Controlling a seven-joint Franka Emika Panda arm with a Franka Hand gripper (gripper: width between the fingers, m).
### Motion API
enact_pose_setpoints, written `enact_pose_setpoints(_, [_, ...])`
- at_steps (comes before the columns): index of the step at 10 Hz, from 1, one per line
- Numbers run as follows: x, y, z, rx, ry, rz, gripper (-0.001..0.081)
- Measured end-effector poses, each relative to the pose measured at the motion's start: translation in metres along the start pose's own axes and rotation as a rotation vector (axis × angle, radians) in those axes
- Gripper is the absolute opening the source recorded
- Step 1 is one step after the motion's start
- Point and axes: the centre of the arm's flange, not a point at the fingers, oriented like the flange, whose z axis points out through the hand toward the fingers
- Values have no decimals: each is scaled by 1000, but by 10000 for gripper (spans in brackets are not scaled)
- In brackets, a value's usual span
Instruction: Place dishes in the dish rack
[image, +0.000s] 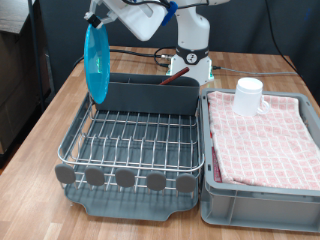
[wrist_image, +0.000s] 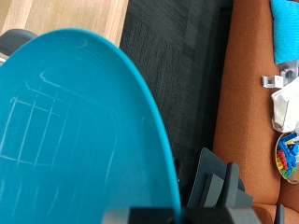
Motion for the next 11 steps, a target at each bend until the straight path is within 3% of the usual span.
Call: enact_pose_setpoints(11, [-1, 8, 5, -3, 32, -67, 16])
